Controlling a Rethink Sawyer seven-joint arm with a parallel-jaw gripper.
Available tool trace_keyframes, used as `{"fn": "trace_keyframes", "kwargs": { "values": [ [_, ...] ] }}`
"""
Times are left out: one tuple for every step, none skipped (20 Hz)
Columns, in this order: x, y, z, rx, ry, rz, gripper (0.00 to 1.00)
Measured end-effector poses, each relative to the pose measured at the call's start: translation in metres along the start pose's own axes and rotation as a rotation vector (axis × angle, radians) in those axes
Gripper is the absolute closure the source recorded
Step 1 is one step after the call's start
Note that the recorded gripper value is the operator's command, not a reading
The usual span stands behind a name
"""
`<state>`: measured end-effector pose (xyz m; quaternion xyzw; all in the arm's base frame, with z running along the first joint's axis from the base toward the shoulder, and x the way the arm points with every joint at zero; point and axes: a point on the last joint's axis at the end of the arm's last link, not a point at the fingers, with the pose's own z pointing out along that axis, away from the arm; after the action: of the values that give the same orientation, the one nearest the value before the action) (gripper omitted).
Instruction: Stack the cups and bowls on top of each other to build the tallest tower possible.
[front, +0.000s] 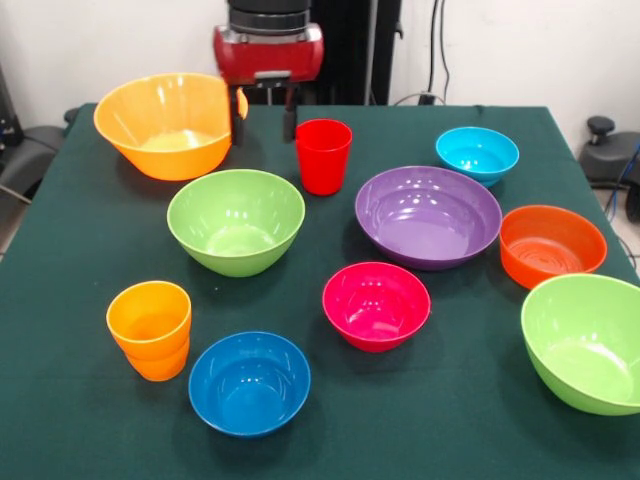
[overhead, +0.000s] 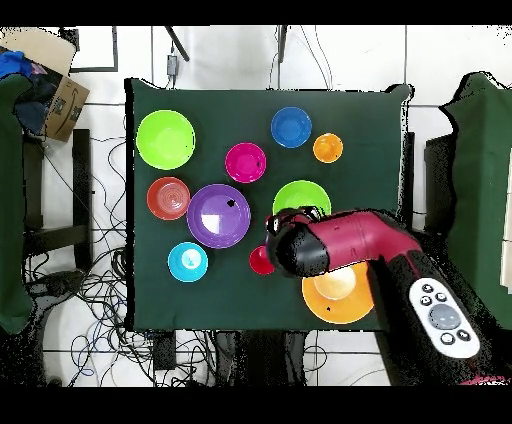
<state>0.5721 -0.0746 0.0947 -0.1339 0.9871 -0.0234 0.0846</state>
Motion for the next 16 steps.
{"fn": "trace_keyframes", "kwargs": {
  "values": [
    [-0.003,-0.009,0.002,-0.004,0.014,0.015,0.0],
    [-0.007,-0.014,0.005,-0.011,0.023,0.023,0.0],
    [-0.009,-0.017,0.006,-0.015,0.026,0.025,0.0],
    [-0.012,-0.019,0.008,-0.02,0.029,0.027,0.0],
    [-0.017,-0.024,0.012,-0.031,0.031,0.028,0.0],
    [-0.022,-0.026,0.016,-0.042,0.03,0.025,0.0],
    [-0.025,-0.027,0.018,-0.048,0.028,0.022,0.0],
    [-0.028,-0.028,0.02,-0.055,0.026,0.016,0.0],
    [-0.035,-0.028,0.025,-0.068,0.019,0.004,0.0],
    [-0.042,-0.027,0.029,-0.081,0.012,-0.012,0.0],
    [-0.044,-0.026,0.03,-0.085,0.009,-0.017,0.0],
    [-0.047,-0.025,0.032,-0.091,0.005,-0.025,0.0],
    [-0.055,-0.021,0.037,-0.106,-0.009,-0.048,0.0],
    [-0.06,-0.018,0.04,-0.116,-0.019,-0.065,0.0],
    [-0.063,-0.016,0.041,-0.12,-0.024,-0.074,0.0],
    [-0.066,-0.013,0.044,-0.126,-0.03,-0.088,0.0]
  ]
}}
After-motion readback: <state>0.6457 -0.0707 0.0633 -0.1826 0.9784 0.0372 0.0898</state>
